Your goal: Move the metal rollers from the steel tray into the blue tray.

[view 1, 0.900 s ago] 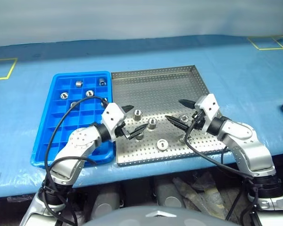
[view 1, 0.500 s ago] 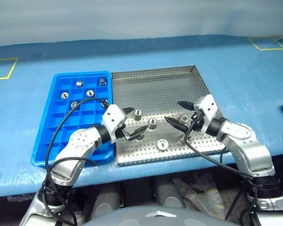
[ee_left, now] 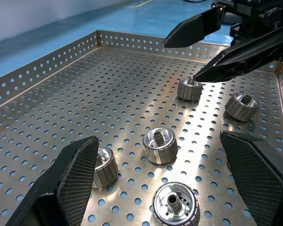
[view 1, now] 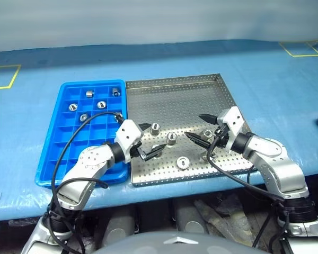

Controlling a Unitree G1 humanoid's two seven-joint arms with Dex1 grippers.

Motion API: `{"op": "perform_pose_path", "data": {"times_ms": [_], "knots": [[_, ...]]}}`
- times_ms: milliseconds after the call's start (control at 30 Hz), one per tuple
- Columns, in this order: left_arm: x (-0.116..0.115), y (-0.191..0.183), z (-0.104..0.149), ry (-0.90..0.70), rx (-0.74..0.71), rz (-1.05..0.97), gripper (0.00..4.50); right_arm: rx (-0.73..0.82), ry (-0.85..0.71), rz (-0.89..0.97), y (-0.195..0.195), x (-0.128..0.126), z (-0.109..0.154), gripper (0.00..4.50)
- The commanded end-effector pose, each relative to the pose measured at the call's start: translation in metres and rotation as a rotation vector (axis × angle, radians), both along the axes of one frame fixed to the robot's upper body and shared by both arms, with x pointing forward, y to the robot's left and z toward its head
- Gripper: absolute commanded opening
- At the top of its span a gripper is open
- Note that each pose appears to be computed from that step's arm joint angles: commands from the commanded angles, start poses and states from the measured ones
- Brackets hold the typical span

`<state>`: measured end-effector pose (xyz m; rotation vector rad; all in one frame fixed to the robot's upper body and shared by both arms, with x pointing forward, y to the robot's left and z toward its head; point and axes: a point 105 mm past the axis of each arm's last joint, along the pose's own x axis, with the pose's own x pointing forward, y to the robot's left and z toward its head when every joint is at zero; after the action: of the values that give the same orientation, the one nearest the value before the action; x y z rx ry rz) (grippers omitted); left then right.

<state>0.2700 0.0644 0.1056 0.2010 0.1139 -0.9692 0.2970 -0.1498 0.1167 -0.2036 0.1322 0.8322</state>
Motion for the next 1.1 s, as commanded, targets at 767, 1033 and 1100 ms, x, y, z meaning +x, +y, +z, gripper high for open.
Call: {"op": "perform_pose_path", "data": {"times_ms": [767, 1033, 1100], "knots": [[0.015, -0.01, -0.027, 0.129, 0.355, 0.041, 4.48, 0.021, -0.073, -0.005, 0.006, 0.0, 0.01, 4.5], [0.015, -0.017, -0.04, 0.192, 0.383, 0.004, 4.48, 0.024, -0.089, -0.013, 0.006, -0.001, 0.011, 4.5], [0.015, -0.017, -0.045, 0.207, 0.387, 0.009, 4.48, 0.024, -0.091, -0.014, 0.007, -0.001, 0.011, 4.5]]}}
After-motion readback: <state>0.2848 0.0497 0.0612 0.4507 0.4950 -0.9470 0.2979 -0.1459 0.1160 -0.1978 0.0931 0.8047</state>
